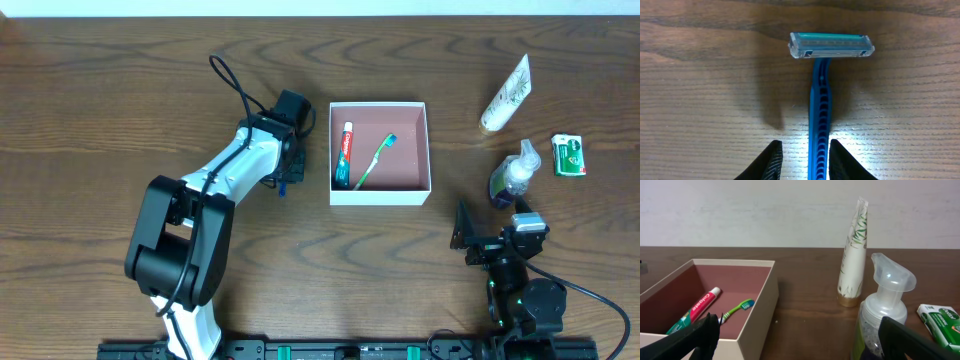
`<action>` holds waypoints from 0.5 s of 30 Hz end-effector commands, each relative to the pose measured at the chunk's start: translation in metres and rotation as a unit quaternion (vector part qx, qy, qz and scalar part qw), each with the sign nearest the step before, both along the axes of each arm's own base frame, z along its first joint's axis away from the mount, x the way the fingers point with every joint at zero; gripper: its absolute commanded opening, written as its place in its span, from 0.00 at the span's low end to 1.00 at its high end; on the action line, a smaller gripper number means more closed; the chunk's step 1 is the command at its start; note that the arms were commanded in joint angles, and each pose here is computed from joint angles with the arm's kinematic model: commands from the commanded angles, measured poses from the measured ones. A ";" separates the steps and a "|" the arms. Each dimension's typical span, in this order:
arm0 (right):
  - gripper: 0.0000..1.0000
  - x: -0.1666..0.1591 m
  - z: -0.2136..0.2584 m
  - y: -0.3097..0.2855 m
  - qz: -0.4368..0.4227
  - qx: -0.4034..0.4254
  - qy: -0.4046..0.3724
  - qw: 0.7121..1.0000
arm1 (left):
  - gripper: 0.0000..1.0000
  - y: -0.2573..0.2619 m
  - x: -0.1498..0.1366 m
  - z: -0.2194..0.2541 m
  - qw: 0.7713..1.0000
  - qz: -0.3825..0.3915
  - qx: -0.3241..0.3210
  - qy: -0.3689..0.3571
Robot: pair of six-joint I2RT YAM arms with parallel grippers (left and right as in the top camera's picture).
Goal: Pack container
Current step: 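Lower the left gripper and grasp the blue razor handle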
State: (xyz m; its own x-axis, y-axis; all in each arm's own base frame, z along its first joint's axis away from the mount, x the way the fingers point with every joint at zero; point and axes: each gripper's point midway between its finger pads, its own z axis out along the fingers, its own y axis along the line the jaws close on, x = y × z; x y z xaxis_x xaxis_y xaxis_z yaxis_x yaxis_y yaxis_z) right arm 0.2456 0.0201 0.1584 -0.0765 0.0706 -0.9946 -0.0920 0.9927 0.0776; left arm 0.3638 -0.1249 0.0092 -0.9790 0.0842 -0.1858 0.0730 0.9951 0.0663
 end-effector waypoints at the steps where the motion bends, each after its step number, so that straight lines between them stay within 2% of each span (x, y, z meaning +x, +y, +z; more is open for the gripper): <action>1: 0.99 0.000 -0.001 -0.001 -0.001 -0.006 0.001 1.000 | 0.32 -0.001 -0.001 -0.006 1.000 -0.006 -0.005 0.008; 15: 0.99 0.000 -0.001 -0.001 -0.001 -0.006 0.001 1.000 | 0.32 -0.005 -0.004 -0.020 1.000 -0.008 -0.012 0.024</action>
